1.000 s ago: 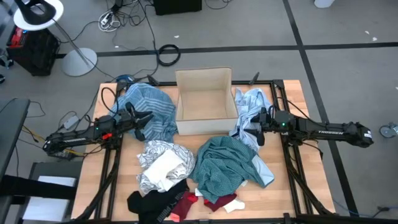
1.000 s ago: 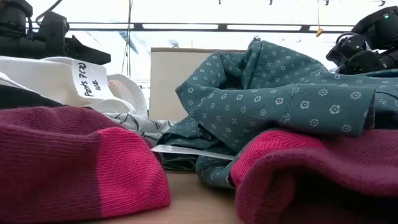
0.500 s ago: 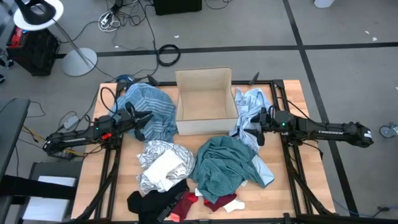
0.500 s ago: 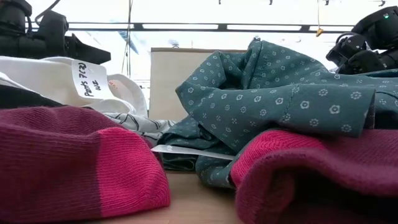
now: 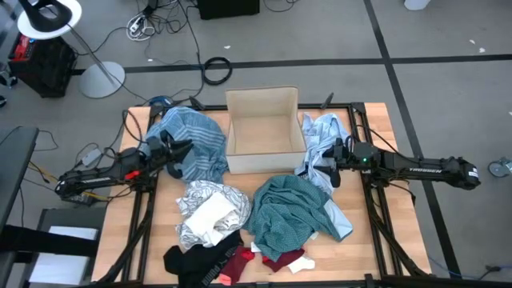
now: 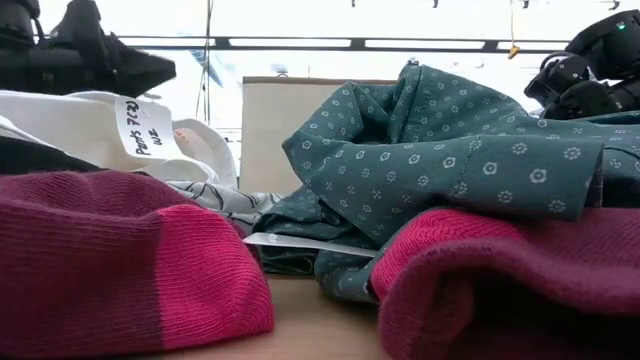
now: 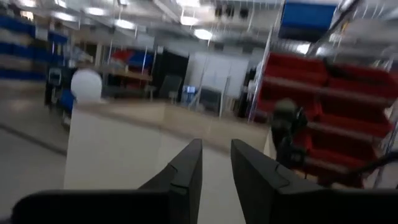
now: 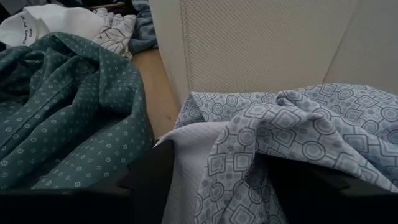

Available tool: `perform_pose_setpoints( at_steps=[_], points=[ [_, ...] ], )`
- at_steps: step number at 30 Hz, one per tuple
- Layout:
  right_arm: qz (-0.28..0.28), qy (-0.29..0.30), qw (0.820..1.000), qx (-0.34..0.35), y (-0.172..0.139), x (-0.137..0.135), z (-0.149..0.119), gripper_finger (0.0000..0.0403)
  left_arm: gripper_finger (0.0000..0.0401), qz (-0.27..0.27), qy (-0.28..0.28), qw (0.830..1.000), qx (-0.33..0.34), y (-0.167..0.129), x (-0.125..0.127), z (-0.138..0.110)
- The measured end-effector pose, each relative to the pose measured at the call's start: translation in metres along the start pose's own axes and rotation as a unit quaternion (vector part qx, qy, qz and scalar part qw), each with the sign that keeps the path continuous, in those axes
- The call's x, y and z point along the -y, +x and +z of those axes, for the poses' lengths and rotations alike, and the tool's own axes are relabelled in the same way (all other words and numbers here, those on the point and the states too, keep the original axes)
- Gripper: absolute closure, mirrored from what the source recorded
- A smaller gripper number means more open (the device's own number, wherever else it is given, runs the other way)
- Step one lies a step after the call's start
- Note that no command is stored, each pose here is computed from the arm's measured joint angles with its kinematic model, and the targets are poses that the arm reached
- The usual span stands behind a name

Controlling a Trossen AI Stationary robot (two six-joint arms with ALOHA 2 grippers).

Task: Sort clothes
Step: Put the dark blue shirt into the laundry organizer

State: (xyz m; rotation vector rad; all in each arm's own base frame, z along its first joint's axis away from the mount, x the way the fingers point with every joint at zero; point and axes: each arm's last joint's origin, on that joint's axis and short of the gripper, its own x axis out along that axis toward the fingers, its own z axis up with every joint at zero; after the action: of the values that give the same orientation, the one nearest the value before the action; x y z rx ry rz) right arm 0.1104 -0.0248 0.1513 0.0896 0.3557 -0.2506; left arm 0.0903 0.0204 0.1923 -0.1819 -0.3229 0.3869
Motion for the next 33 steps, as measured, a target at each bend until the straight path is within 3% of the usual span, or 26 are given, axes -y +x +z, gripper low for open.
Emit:
perform_pose_setpoints(
  at_steps=[6, 13, 17, 22, 27, 33],
  points=[
    [0.000, 0.000, 1.000, 0.000, 0.000, 0.000, 0.000, 0.0149, 0.0311, 0.002, 0.024, 0.997, 0.069, -0.001, 0.003, 0.025],
    [0.000, 0.000, 1.000, 0.001, 0.000, 0.000, 0.000, 0.0149, 0.0311, 0.082, 0.073, 0.991, 0.074, -0.007, 0.007, 0.086],
    [0.000, 0.000, 1.000, 0.000, 0.000, 0.000, 0.000, 0.0149, 0.0297, 0.117, 0.088, 0.989, 0.011, -0.013, 0.010, 0.122],
    [0.000, 0.000, 1.000, 0.000, 0.000, 0.000, 0.000, 0.0149, 0.0261, 0.135, 0.077, 0.983, -0.093, -0.003, 0.016, 0.146],
    [0.000, 0.000, 1.000, 0.001, 0.000, 0.000, 0.000, 0.0149, 0.0212, 0.153, 0.095, 0.962, -0.206, 0.016, 0.023, 0.151],
    [0.000, 0.000, 1.000, 0.000, 0.000, 0.000, 0.000, 0.0149, 0.0174, 0.157, 0.104, 0.949, -0.253, 0.039, 0.028, 0.141]
  ],
)
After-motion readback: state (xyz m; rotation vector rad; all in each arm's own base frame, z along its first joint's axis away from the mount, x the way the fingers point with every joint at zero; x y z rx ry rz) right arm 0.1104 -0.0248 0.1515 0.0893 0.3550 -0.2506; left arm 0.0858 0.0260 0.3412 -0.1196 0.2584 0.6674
